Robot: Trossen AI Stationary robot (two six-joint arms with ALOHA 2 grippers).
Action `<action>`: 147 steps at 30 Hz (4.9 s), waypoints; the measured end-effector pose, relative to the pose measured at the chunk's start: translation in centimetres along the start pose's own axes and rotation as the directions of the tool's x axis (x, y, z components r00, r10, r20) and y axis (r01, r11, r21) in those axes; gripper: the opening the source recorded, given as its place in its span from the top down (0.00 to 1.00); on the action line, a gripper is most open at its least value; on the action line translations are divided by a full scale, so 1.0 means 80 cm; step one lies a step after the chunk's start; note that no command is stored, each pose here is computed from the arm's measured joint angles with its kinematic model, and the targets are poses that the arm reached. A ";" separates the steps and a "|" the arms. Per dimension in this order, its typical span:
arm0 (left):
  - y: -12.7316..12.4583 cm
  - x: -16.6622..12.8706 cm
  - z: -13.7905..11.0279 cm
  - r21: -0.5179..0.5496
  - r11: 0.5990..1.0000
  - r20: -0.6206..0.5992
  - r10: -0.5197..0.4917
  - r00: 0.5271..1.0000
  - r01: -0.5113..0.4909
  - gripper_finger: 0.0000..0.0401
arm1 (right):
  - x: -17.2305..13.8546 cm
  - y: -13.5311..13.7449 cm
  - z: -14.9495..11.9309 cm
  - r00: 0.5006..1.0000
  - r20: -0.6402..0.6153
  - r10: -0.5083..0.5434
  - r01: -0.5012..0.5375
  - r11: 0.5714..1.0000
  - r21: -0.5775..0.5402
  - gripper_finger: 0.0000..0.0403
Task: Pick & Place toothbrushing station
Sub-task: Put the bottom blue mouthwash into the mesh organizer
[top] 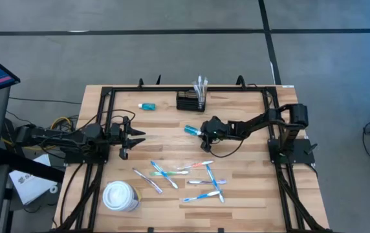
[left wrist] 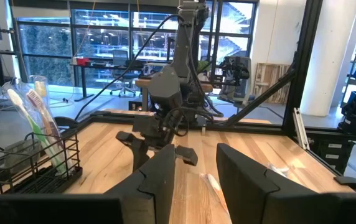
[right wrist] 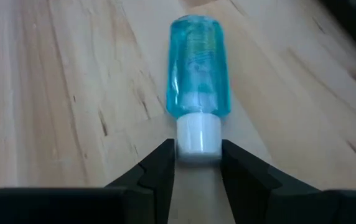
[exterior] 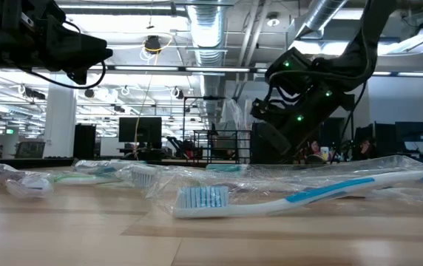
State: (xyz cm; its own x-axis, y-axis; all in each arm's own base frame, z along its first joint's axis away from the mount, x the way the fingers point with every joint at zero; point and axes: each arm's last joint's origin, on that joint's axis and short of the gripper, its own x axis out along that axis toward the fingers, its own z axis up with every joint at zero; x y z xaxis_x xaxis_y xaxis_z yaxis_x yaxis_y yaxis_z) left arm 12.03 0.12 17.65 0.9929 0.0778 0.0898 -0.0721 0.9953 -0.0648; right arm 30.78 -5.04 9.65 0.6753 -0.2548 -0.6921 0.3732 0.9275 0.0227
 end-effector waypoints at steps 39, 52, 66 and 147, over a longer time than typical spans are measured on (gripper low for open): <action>0.004 0.011 -0.012 0.016 0.992 -0.069 0.124 0.990 -0.123 0.72 | 0.023 0.021 0.047 0.990 -0.112 0.081 -0.095 0.988 -0.125 0.79; 0.000 0.073 -0.004 0.075 0.982 -0.249 0.184 0.951 -0.171 0.72 | 0.017 0.036 0.063 0.988 -0.078 0.133 -0.143 0.978 -0.153 0.79; -0.010 0.156 -0.006 0.350 0.915 -0.488 0.361 0.794 -0.201 0.72 | 0.013 0.041 0.091 0.988 -0.046 0.150 -0.154 0.980 -0.125 0.79; -0.060 0.168 -0.017 0.809 0.588 -0.484 0.661 0.573 0.004 0.74 | -0.005 0.057 0.162 0.946 0.054 0.321 -0.316 0.945 -0.082 0.79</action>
State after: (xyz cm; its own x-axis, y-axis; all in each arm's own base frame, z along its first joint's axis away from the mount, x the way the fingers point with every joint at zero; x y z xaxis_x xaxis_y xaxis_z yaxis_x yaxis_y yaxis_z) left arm 25.82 -3.66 17.84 0.5668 0.6749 -0.4725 -0.1150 0.6327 0.7658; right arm 40.50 -4.26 19.38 0.7927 0.0415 -0.6082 0.0877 0.9795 0.1812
